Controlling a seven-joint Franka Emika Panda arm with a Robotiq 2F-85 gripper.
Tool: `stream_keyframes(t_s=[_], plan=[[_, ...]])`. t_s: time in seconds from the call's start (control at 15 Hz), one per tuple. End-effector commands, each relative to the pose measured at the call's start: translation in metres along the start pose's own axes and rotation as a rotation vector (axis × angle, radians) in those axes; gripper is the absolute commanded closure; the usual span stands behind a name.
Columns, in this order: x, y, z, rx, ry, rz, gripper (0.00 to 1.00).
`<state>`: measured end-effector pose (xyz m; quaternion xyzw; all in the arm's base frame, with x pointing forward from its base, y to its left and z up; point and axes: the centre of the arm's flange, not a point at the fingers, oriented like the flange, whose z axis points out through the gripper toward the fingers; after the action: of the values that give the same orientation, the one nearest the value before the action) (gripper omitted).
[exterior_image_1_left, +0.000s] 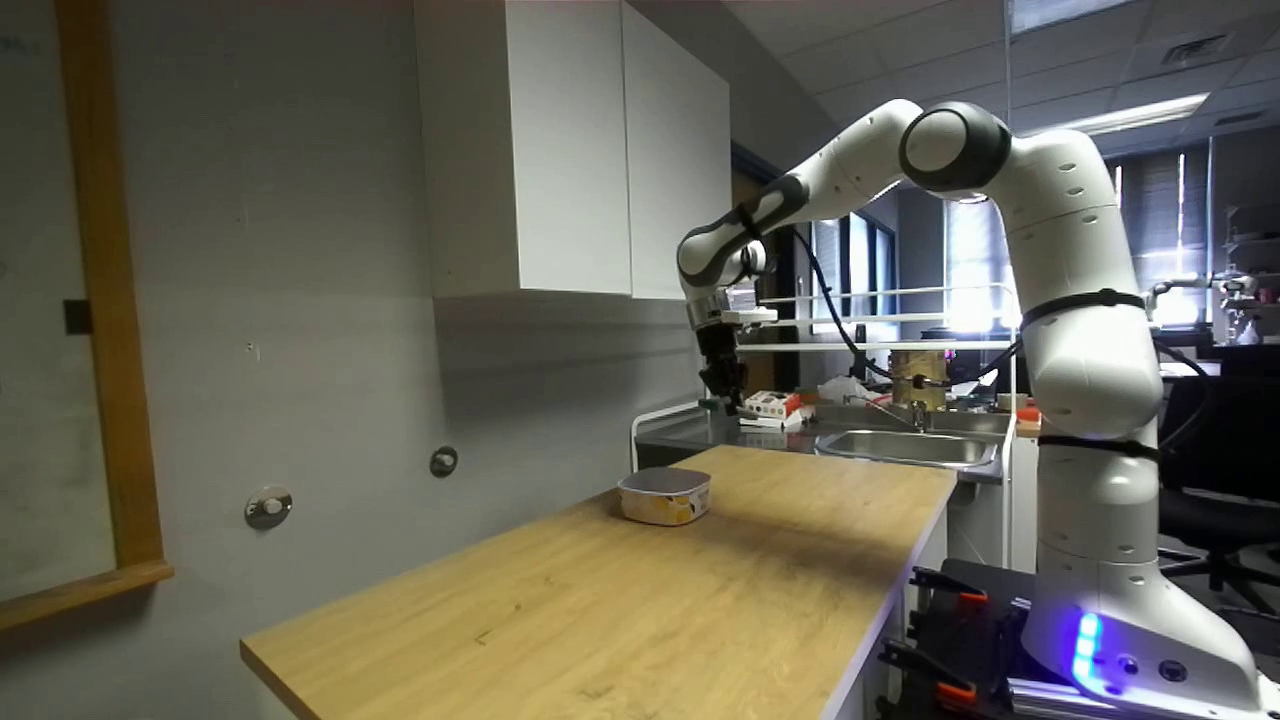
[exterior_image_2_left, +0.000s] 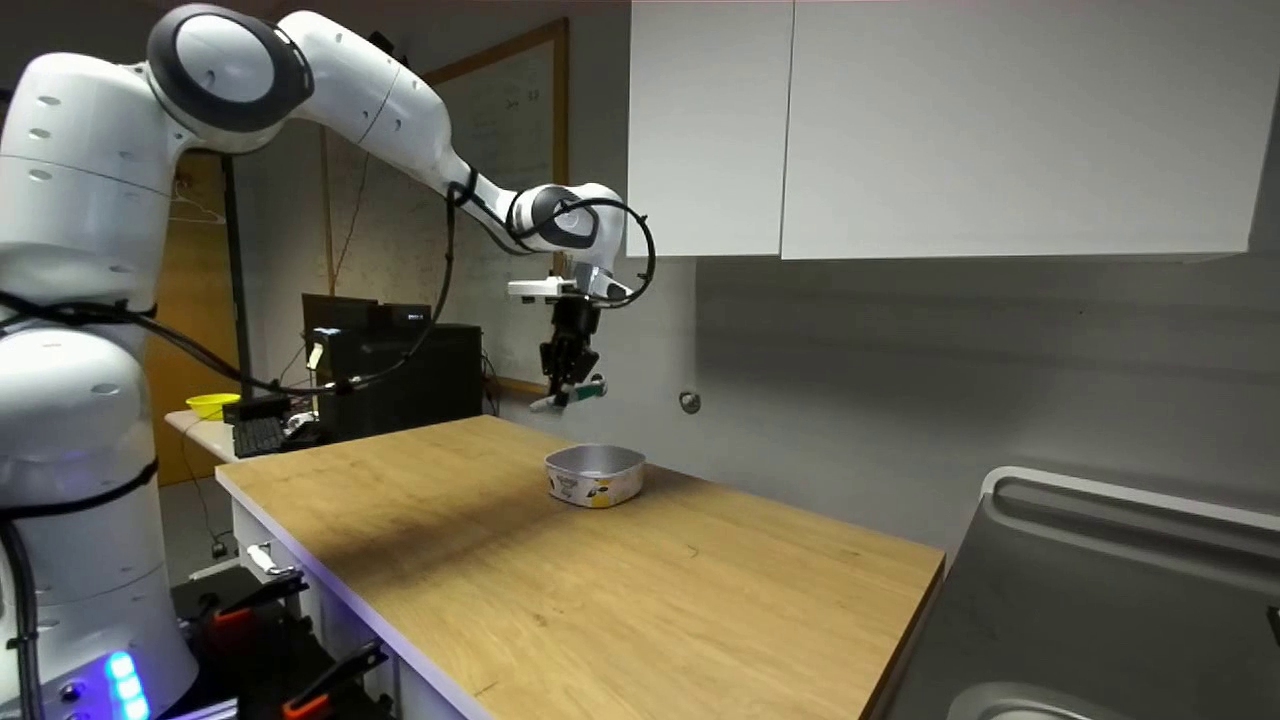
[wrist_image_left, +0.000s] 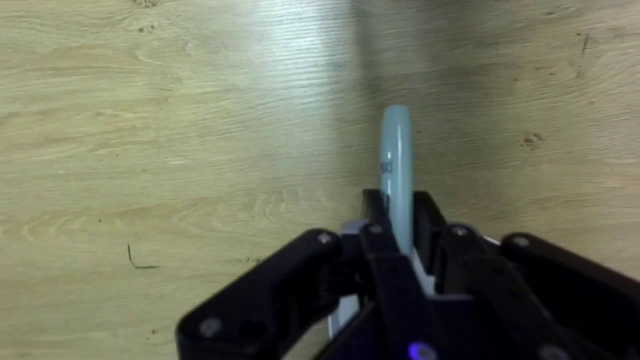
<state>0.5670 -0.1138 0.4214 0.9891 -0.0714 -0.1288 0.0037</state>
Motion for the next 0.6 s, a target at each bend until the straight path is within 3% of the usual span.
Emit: stream_keyframes(t_s=[0.0,0.53], plan=[[0.056,-0.028,-0.016,-0.076,-0.045,-0.015,0.94],[0.125,-0.047,0.001,-0.129,-0.127,-0.058,0.94]])
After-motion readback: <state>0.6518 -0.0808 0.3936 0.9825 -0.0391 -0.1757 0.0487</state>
